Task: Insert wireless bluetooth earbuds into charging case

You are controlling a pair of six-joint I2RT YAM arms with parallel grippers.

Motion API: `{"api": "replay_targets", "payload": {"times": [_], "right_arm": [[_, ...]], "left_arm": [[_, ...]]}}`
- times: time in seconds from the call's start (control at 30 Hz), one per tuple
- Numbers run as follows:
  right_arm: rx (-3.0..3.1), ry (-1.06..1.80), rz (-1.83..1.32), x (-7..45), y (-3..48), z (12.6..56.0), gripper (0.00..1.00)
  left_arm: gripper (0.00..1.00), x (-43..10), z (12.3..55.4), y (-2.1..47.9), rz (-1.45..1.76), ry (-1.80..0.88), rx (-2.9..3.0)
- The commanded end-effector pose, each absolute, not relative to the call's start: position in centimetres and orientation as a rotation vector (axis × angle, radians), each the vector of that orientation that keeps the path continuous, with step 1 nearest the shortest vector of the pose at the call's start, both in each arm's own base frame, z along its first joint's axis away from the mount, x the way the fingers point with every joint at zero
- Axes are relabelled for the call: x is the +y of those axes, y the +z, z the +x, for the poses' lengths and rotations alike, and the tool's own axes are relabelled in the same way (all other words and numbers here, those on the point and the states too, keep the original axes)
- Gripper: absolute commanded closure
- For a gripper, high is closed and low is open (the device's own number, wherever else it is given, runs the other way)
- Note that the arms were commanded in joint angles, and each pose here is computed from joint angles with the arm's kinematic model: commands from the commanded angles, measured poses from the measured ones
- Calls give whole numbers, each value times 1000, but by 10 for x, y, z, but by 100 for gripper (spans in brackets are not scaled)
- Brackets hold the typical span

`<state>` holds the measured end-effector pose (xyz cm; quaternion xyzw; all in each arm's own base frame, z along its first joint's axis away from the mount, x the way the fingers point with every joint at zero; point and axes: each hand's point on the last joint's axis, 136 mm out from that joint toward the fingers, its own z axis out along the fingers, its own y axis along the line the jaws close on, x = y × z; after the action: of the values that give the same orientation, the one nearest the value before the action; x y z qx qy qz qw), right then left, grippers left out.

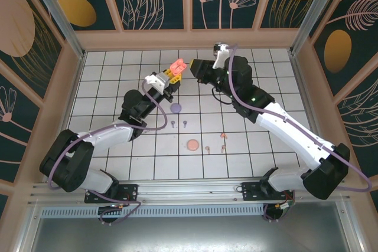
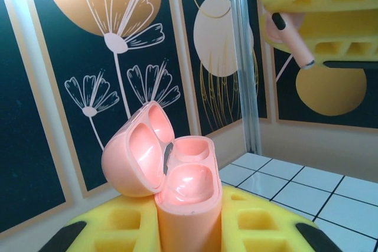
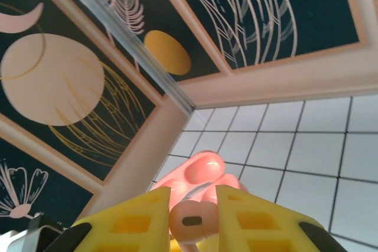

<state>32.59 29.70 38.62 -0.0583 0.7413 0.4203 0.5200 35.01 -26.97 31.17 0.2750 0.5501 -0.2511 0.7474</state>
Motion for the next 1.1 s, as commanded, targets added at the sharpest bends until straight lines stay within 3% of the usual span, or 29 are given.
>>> {"api": "replay_targets", "payload": {"times": [0.0, 1.07], "right_arm": [[1600, 1077, -233, 303, 419, 314, 78], [1483, 1202, -101, 321, 380, 336, 78]], "left_arm": [[100, -277, 356, 316, 615, -527, 1216], [100, -291, 366, 326, 545, -509, 1222]]}}
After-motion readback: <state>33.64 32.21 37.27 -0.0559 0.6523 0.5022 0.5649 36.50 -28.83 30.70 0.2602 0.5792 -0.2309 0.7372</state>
